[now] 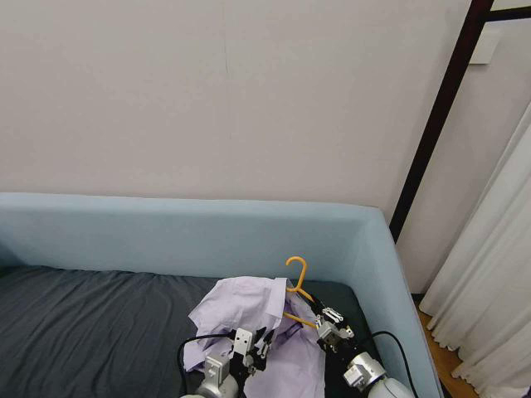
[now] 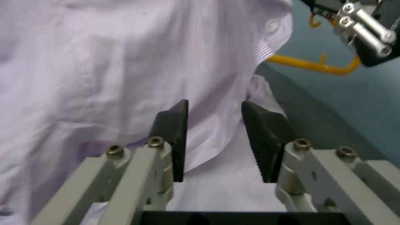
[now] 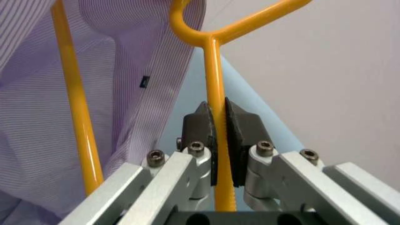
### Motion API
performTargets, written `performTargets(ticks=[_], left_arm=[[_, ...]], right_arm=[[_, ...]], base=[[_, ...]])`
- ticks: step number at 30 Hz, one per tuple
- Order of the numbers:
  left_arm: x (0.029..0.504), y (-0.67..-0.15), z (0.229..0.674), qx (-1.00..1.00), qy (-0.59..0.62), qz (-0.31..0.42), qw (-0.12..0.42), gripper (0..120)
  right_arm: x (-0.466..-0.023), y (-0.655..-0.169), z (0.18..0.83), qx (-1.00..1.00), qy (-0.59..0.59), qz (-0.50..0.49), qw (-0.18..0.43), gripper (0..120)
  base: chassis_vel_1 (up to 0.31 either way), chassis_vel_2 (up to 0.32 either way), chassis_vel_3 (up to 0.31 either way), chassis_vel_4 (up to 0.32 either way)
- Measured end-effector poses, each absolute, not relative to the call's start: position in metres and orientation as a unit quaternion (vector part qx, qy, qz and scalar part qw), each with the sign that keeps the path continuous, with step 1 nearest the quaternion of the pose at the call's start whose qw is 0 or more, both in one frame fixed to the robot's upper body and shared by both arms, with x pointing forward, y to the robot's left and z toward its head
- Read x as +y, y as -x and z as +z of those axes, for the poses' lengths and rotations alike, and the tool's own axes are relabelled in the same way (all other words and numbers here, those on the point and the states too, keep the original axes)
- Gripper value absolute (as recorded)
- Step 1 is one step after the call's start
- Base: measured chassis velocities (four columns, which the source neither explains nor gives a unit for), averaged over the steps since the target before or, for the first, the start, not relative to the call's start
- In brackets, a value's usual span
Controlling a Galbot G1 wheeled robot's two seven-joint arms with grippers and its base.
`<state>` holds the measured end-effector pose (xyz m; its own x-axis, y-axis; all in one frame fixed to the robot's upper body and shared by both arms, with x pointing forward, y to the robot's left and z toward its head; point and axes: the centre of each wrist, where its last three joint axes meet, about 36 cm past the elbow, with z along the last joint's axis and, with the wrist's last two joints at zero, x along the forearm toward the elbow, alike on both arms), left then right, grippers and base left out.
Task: Pick up the clothes from the sofa and hang them on the clothes hanger.
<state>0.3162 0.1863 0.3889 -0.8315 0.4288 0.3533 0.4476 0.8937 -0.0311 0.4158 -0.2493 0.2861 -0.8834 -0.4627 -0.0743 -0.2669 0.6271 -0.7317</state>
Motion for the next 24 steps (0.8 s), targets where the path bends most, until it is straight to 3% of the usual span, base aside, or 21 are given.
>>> performTargets(ticks=[5, 8, 14, 18, 24], left_arm=[[0.225, -0.322, 0.397, -0.962, 0.243, -0.062, 0.110, 59], [0.254, -0.359, 0.414, -0.963, 0.250, -0.092, 0.039, 74], [0.296, -0.400, 0.431, -0.952, 0.287, -0.109, -0.015, 93], [0.350, -0.433, 0.433, -0.937, 0.321, -0.133, -0.033, 83], [0.377, -0.475, 0.433, -0.887, 0.435, -0.153, -0.007, 84]], right_arm=[[-0.249, -0.418, 0.285, 0.885, 0.208, -0.391, 0.146, 4], [-0.256, -0.422, 0.281, 0.870, 0.216, -0.409, 0.170, 4], [-0.252, -0.432, 0.280, 0.848, 0.235, -0.429, 0.204, 4], [-0.235, -0.449, 0.280, 0.837, 0.253, -0.431, 0.223, 4], [-0.236, -0.453, 0.281, 0.835, 0.251, -0.434, 0.226, 4]], base=[[0.000, 0.000, 0.000, 0.000], [0.000, 0.000, 0.000, 0.000], [0.000, 0.000, 0.000, 0.000], [0.000, 0.000, 0.000, 0.000], [0.000, 0.000, 0.000, 0.000]])
